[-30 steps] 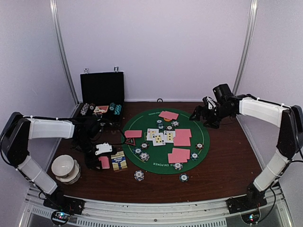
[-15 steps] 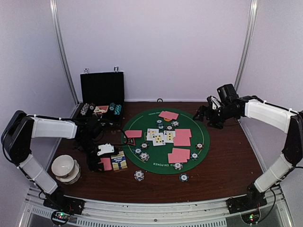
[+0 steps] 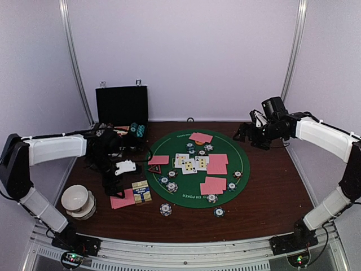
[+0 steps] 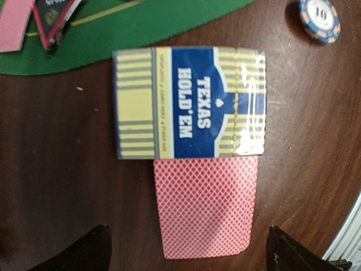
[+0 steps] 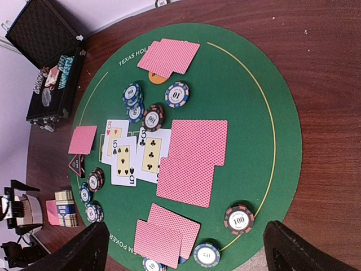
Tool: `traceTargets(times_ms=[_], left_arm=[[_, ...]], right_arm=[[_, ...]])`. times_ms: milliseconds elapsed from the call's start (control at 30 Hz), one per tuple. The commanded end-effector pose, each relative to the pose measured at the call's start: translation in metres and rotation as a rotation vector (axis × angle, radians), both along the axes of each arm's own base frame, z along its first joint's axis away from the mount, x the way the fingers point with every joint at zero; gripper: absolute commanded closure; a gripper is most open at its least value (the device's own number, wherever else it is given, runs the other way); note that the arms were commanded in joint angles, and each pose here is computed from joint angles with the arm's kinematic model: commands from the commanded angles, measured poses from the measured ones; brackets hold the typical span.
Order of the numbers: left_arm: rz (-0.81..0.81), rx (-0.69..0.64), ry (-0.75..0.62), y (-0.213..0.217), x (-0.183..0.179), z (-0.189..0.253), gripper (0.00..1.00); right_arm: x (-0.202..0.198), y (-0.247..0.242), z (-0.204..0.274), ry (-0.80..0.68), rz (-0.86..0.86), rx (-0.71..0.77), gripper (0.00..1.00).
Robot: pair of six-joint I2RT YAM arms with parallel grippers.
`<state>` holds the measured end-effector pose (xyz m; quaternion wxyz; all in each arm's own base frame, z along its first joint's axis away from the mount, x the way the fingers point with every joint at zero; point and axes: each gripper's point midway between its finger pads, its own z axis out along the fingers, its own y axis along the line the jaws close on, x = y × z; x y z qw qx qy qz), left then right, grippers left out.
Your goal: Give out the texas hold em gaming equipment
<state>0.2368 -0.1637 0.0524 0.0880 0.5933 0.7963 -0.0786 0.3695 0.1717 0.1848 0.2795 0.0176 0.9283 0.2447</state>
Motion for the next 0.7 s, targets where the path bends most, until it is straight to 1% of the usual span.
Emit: traceTargets(times_ms=[0,100,167,233,333,433,533,633,667], left_arm=[[0.033,-0.086,-0.073,-0.009,0.012,0.060,0.03],[0.108,-0.169,-0.145,-0.008,0.035,0.096,0.03],[0.208,-0.256,-0.199,-0.004,0.058,0.121,0.02],[0.331,-0.363,-0.267,0.009,0.085,0.141,0.02],[0.476,-0.472,-0.407,0.033,0.124,0.155,0.02],[0.593,-0.490,-0.442,0.057,0.147,0.140,0.02],[0.673,-0.512,-0.525,0.077,0.165,0.123,0.02],[0.739,-0.516,-0.559,0.090,0.175,0.101,0.02],[0.753,-0.514,-0.563,0.093,0.177,0.093,0.02]], right_arm=[[0.008,-0.020,0.039,-0.133,-0.064,-0.077,0.00],[0.014,-0.043,0.050,-0.177,-0.138,-0.155,0.00],[0.017,-0.065,0.055,-0.207,-0.217,-0.228,0.01],[0.020,-0.091,0.062,-0.260,-0.312,-0.311,0.01],[0.021,-0.119,0.071,-0.386,-0.397,-0.428,0.01],[0.018,-0.148,0.076,-0.500,-0.515,-0.539,0.00],[0.009,-0.173,0.060,-0.504,-0.595,-0.663,0.00],[0.004,-0.185,0.043,-0.533,-0.610,-0.731,0.01],[0.001,-0.193,0.041,-0.554,-0.652,-0.752,0.01]])
